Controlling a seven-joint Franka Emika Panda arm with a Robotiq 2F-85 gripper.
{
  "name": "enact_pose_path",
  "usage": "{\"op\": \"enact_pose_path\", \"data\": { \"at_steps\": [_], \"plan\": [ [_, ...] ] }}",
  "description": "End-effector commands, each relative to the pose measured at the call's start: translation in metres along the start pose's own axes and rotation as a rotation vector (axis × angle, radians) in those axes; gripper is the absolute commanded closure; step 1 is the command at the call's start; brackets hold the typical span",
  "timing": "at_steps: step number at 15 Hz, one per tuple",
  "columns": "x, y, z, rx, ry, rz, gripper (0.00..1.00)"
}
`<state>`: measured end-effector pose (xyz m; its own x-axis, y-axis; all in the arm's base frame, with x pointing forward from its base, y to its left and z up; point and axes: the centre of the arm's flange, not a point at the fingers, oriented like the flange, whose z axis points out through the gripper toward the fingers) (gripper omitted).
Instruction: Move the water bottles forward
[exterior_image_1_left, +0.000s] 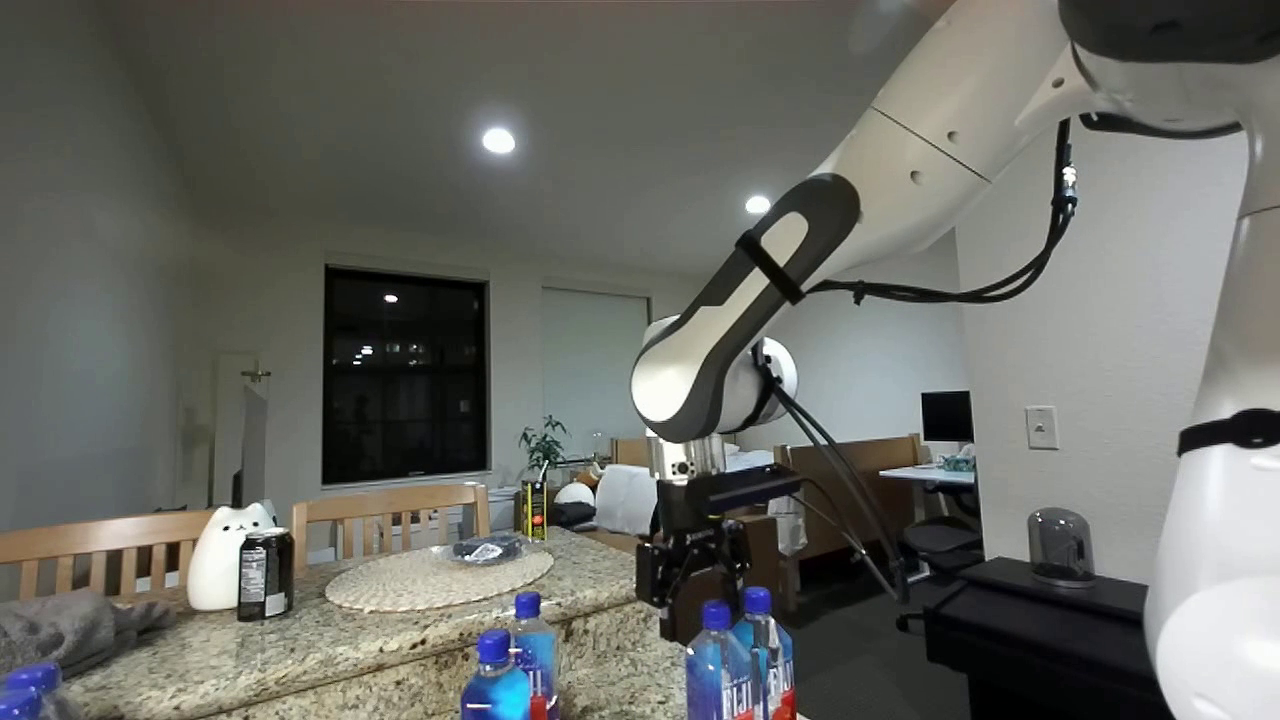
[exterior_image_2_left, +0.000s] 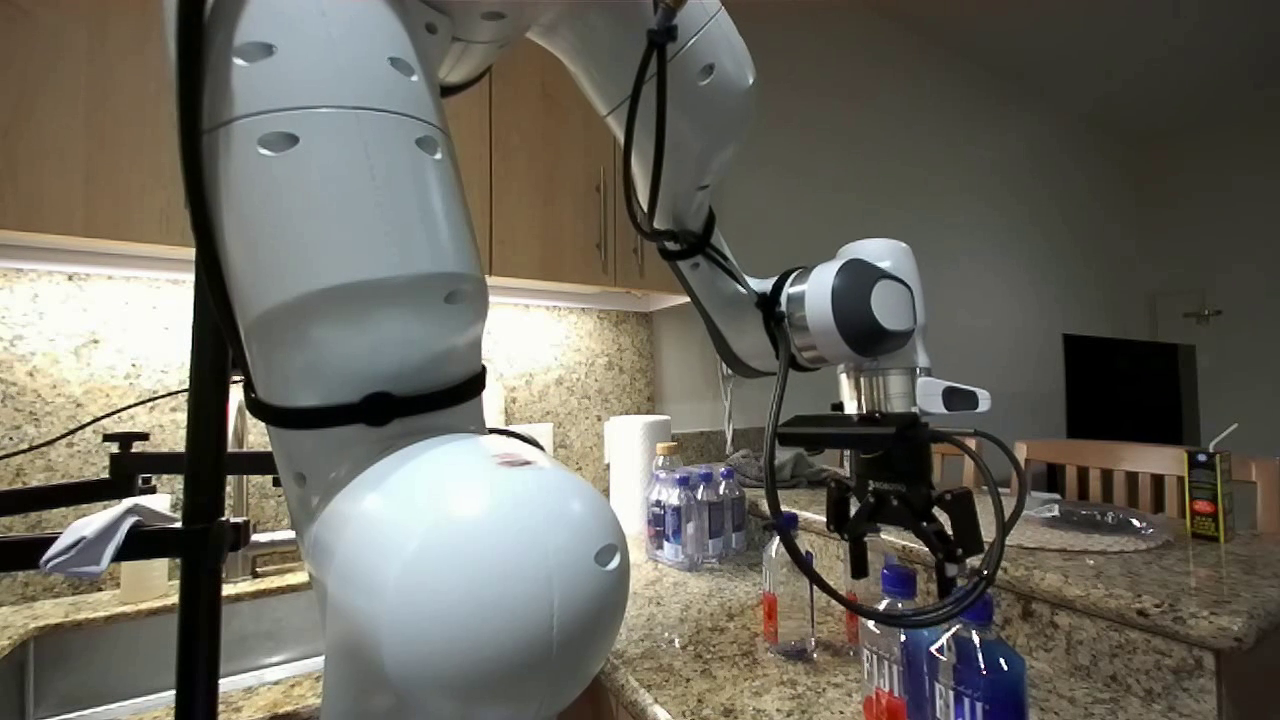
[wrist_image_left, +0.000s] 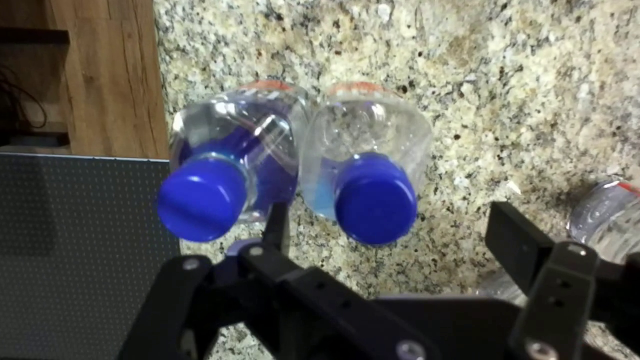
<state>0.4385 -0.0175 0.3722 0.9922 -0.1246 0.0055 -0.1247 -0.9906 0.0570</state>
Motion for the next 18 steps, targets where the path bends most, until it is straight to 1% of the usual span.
{"op": "enact_pose_path", "data": {
  "at_steps": [1,6,7,9,11,12,14,18],
  "plan": [
    [0.017,-0.009,-0.017,0.019,0.063,-0.042,0.0],
    [0.056,-0.032,-0.047,0.031,0.147,-0.041,0.0],
    [0.066,-0.039,-0.052,0.032,0.156,-0.025,0.0],
    [0.082,-0.054,-0.056,0.053,0.142,0.001,0.0],
    [0.093,-0.075,-0.055,0.087,0.139,0.085,0.0],
    [0.098,-0.084,-0.053,0.1,0.137,0.148,0.0],
    [0.108,-0.103,-0.05,0.12,0.107,0.254,0.0],
    [0.13,-0.131,-0.05,0.134,0.111,0.467,0.0]
  ]
}}
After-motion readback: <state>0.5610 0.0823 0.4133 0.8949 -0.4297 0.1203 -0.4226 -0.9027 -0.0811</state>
